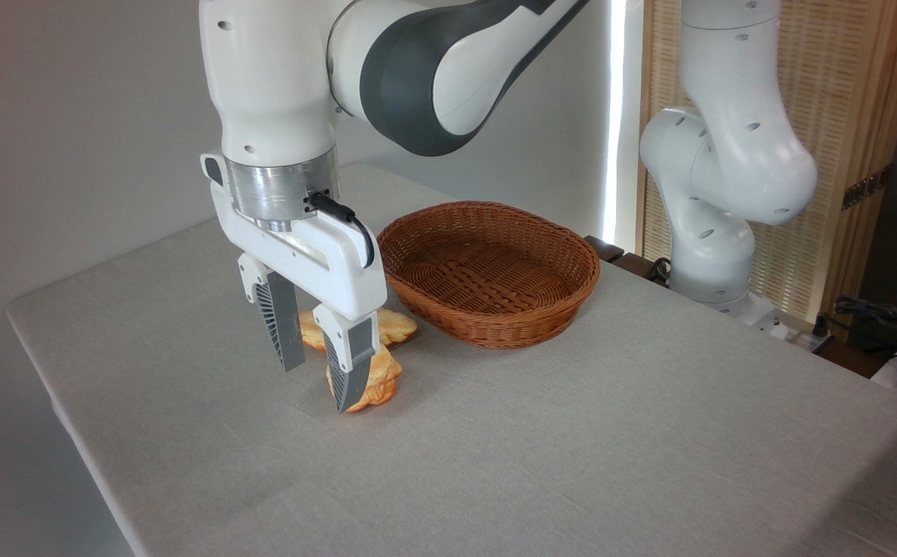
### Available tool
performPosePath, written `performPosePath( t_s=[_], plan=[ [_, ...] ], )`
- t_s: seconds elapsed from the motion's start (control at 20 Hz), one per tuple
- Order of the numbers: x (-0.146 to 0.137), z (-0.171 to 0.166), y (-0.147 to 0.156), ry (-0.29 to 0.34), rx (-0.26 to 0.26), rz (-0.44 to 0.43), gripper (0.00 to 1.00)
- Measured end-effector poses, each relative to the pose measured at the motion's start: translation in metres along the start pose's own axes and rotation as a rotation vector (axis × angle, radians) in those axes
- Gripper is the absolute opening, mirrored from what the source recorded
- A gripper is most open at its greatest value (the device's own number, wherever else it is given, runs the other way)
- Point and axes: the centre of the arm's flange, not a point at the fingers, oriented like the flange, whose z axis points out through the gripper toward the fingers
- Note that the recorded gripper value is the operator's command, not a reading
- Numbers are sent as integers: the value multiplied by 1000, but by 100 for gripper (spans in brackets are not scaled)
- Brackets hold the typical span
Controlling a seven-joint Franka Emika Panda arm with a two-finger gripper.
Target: Put bread into the basket
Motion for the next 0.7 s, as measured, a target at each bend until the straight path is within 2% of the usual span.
performPosePath(
  t_s=[0.7],
  plan=[
    [-1, -1, -1, 1, 1, -3, 100]
  ],
)
